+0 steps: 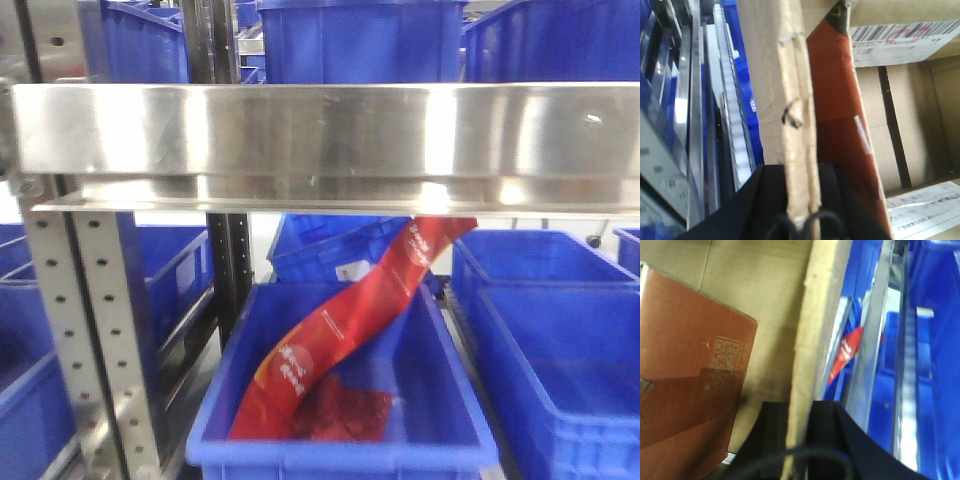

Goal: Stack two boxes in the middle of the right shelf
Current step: 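Raise the held boxes up to the middle roller shelf, then push the boxes onto the middle shelf rollers with both grippers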

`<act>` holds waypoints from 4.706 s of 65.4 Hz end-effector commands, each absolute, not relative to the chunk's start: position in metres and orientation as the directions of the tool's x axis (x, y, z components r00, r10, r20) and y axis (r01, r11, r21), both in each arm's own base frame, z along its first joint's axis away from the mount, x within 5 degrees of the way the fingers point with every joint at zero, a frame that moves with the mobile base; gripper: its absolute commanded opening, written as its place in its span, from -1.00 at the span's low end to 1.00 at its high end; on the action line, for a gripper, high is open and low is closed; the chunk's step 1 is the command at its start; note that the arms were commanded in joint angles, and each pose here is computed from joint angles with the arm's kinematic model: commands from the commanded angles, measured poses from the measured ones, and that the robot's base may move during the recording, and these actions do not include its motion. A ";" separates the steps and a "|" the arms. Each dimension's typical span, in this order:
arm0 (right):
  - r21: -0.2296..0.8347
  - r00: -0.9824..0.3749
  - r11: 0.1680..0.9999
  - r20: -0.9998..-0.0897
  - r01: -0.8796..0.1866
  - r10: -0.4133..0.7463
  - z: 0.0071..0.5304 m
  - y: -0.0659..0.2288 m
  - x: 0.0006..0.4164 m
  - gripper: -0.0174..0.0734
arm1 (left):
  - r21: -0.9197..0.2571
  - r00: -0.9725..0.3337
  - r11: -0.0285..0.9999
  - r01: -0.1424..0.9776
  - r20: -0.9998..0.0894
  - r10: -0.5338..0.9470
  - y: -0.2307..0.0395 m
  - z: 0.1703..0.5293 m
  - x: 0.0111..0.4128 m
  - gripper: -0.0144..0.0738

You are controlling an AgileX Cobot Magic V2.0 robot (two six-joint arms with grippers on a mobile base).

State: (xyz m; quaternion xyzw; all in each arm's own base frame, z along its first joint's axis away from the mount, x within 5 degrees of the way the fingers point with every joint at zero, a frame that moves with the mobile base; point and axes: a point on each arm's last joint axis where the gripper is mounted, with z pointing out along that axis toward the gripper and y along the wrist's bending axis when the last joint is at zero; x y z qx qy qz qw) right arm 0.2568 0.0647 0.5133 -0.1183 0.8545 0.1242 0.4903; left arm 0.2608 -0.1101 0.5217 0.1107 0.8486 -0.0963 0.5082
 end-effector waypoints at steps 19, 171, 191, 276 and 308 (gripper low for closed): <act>0.068 -0.419 0.946 -0.905 -0.317 -0.075 0.523 0.062 0.257 -0.95 | -0.070 -0.400 0.951 0.300 -0.915 0.059 -0.109 0.533 0.255 -0.93; 0.117 -0.723 0.944 -0.674 -0.309 -0.154 0.443 0.071 0.295 -0.95 | -0.002 -0.718 0.965 0.263 -0.668 0.194 -0.130 0.443 0.307 -0.93; 0.116 -0.712 0.945 -0.686 -0.307 -0.148 0.443 0.071 0.297 0.04 | 0.003 -0.740 0.966 0.260 -0.641 0.201 -0.132 0.437 0.310 -0.41; -0.029 -0.265 0.956 -0.958 -0.290 -0.109 0.357 0.027 0.099 -0.97 | 0.009 -0.177 0.943 0.333 -0.982 0.072 -0.035 0.394 0.097 -0.93; -0.039 -0.143 0.963 -0.986 -0.268 -0.080 0.327 0.020 0.069 -0.97 | 0.011 0.092 0.925 0.380 -0.995 -0.026 -0.020 0.327 0.052 -0.93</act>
